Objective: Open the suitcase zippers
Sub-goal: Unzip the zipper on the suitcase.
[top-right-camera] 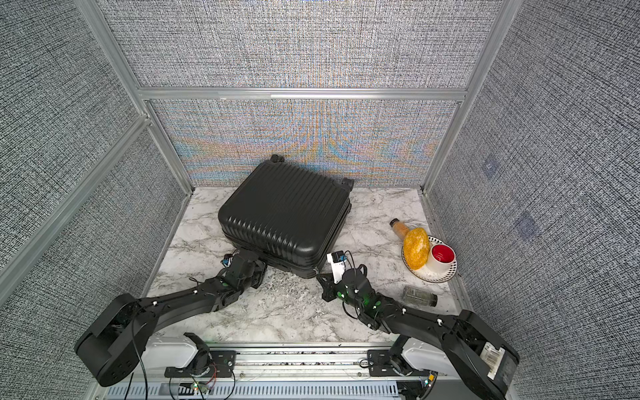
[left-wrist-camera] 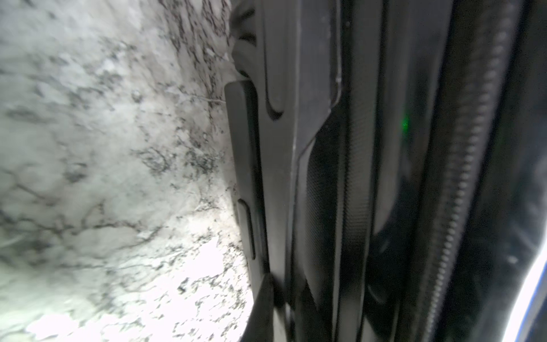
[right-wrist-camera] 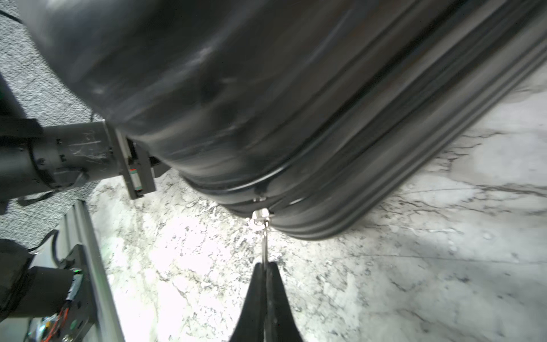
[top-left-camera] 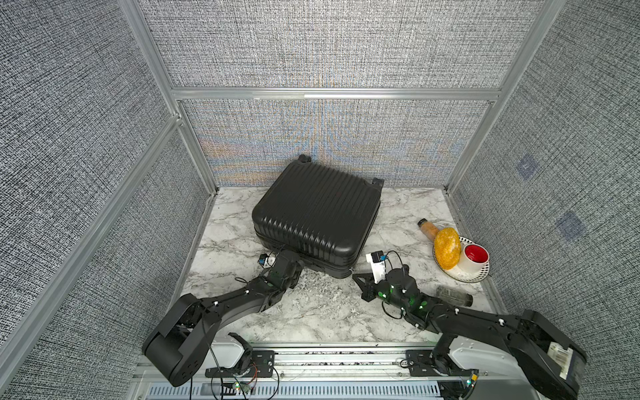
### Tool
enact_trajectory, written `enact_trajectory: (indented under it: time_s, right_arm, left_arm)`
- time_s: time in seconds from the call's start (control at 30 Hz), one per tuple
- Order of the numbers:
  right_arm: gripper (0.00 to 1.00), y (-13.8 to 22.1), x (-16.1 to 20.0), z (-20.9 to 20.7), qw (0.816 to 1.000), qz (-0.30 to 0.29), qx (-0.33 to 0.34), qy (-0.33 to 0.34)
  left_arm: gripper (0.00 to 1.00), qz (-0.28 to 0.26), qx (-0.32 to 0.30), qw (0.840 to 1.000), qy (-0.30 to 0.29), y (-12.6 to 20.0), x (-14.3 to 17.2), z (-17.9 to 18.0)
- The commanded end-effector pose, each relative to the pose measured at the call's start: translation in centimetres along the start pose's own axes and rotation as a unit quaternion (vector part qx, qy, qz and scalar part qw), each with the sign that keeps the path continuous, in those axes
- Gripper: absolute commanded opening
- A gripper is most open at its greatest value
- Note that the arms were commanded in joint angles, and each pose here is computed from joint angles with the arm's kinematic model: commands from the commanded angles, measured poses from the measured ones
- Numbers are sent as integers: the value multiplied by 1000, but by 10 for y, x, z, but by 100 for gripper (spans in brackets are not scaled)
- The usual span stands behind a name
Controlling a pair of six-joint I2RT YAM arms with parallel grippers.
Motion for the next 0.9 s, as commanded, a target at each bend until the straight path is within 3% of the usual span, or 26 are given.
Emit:
enact_trajectory:
  time_s: [0.0,0.23,0.57,0.87]
  right_arm:
    - [0,6,3,-23,996,0,87,10]
    - [0,10,-13,-45,995,-17,103,-3]
    - [0,4,-46,-68,993,-37,108,-5]
    - [0,-10,-78,-92,991,-52,123,-18]
  left_arm:
    - [1,-17,-53,996,-64,5,-11,14]
    - [1,-4,-68,992,-105,19,-25,22]
    - [1,18,-82,989,-123,29,-34,43]
    - [1,26,-75,985,-151,36,-45,42]
Point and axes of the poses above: each gripper's point midway between its finger pads, its own y axis back along the fingers, its own z axis along the line the jaws close on, x = y × z, the point moved 8 cm from there along y, back along the fingers, and after that the axes turned 9 degrees about -y, right-handed, at the moved point
